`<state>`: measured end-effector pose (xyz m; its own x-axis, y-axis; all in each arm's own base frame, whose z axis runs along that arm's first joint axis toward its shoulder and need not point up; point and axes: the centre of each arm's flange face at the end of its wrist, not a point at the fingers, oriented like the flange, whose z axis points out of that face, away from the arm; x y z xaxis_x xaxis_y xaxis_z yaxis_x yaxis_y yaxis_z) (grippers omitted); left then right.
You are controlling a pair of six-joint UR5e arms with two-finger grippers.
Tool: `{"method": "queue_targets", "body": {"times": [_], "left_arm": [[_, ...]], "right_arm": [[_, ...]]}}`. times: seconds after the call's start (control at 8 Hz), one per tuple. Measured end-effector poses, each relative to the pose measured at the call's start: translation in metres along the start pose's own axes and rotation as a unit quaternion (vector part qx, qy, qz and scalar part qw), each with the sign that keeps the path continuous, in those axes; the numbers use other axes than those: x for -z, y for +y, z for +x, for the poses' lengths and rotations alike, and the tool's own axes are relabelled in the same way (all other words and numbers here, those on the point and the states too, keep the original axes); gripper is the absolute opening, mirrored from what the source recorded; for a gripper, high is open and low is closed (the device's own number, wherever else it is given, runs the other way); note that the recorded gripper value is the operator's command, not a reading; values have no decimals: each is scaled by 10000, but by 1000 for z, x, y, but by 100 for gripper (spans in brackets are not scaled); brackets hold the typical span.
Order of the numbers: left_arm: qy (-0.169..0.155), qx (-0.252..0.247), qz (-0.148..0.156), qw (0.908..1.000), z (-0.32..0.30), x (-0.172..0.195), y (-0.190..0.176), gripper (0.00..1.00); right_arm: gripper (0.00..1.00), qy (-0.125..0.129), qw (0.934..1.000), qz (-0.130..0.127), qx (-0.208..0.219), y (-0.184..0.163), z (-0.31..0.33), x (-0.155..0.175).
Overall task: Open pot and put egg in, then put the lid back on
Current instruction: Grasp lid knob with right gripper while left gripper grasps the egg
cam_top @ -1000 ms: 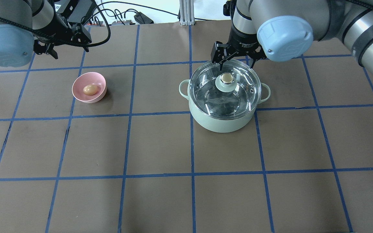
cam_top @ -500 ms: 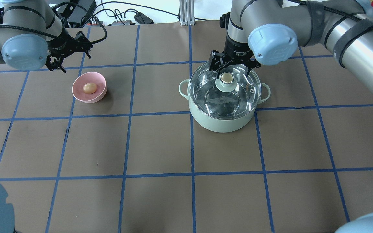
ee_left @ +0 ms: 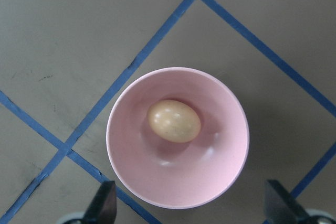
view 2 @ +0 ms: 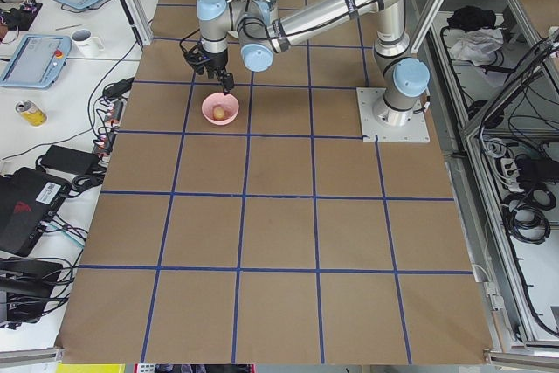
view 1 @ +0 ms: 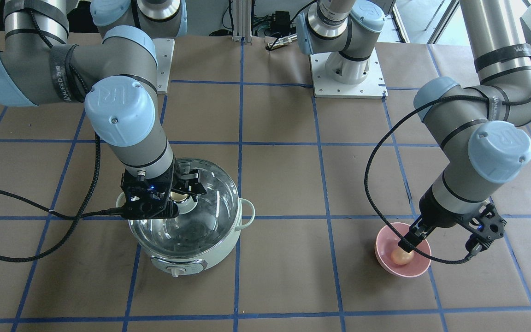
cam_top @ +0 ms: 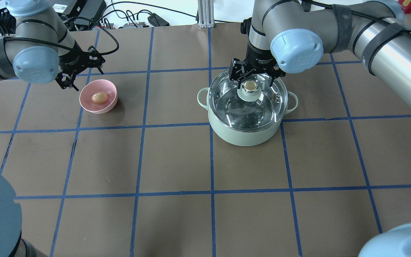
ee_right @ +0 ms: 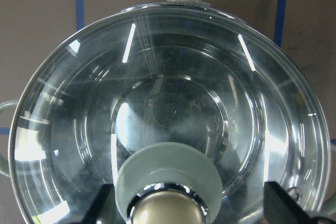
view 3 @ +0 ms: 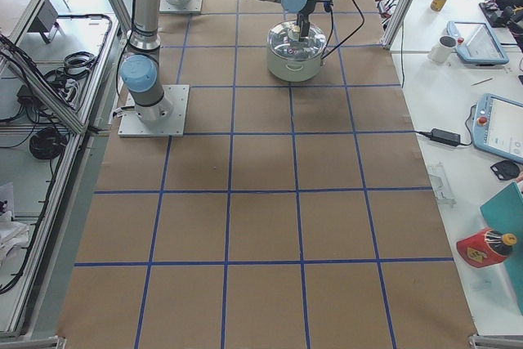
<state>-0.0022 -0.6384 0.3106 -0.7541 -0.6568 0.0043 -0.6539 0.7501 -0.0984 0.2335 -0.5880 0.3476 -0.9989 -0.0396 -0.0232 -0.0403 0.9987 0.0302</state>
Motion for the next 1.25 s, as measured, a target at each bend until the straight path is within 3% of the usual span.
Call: {"method": "queue_targets", "body": {"times": [0.38,0.62,1.0,1.25], "left_arm": [[-161,1083,-165,9938,-10,-31,-12,100],[-262,2070,-284,9776,-9,-51,-14,100],[-364,2497,-391,9669,-7,-73,-15,100],[-355,2524,-451,9659,-5,-87,-16,100]], "right_arm": [[92,-109,9999,-19,14,0,-4,-1],[89,-127,9999,-16,23,-1,-5,-2],[64,-130,9999,-12,11,-2,-4,-3],[34,-134,9999,-14,7,-2,-4,-3]]}}
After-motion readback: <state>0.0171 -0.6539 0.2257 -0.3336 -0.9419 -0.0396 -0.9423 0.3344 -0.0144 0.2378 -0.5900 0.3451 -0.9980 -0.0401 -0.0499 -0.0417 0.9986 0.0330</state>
